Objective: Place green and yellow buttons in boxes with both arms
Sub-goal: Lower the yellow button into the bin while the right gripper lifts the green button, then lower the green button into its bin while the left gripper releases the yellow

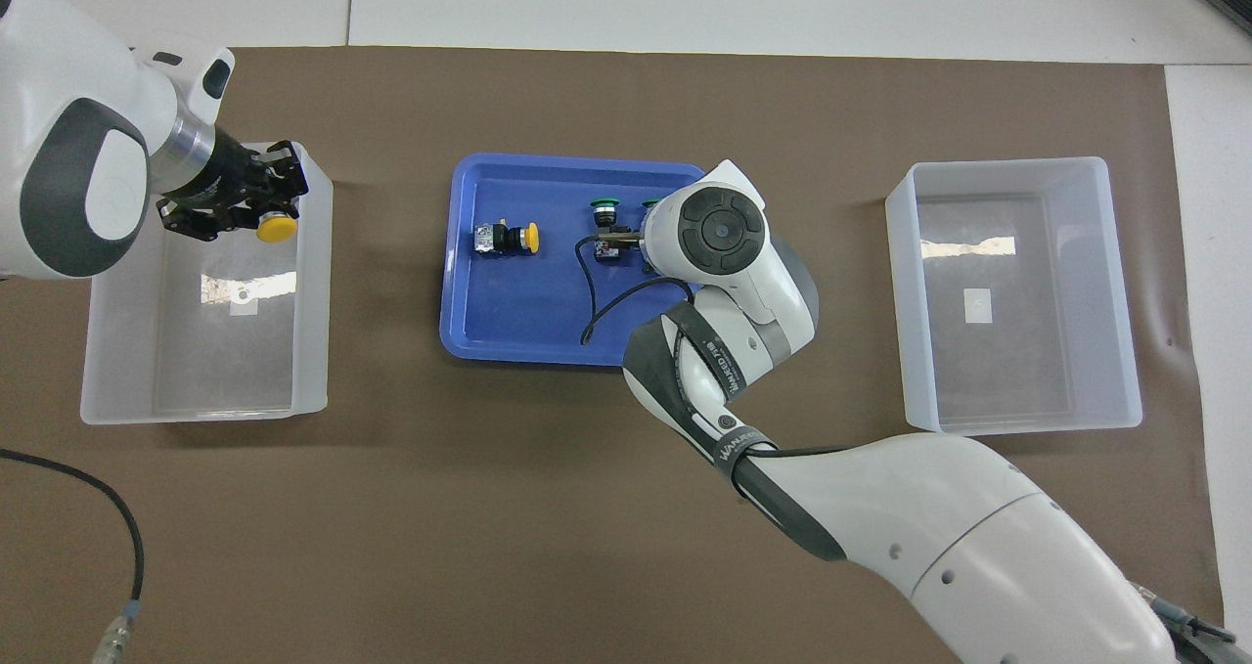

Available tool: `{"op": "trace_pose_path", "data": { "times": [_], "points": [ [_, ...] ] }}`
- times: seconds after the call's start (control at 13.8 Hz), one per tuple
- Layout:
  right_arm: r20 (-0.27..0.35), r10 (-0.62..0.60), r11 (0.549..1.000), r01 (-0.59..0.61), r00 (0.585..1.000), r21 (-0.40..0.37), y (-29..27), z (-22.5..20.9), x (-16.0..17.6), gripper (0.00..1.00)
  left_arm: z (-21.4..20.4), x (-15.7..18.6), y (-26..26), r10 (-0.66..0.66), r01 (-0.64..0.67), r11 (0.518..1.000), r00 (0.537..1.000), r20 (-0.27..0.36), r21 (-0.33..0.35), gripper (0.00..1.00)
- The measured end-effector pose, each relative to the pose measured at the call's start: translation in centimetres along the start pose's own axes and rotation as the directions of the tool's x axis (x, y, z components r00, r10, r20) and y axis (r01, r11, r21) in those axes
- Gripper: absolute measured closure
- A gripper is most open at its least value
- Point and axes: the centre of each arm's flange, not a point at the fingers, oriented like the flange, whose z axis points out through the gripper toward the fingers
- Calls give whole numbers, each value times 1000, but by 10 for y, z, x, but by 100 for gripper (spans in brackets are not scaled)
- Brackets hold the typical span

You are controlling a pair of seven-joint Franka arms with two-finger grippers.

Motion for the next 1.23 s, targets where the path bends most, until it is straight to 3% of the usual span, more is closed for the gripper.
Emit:
{"op": "trace_pose_path", "data": {
  "times": [0.22,0.51,0.8,1.23],
  "points": [
    [-29,1,1000,-1,1000,11,-1,-17,7,60,0,6,-13,99,-99,995,995,3,0,67],
    [-100,53,999,-52,994,13,32,-98,34,60,8,14,-37,221,-221,975,975,20,2,67],
    [-108,116,992,-121,987,-41,113,-140,29,60,23,11,-52,273,-273,962,962,6,-1,67],
    [-82,28,990,-40,996,-139,248,-160,23,60,72,-5,-65,318,-319,948,946,-55,-1,67]
  ]
}}
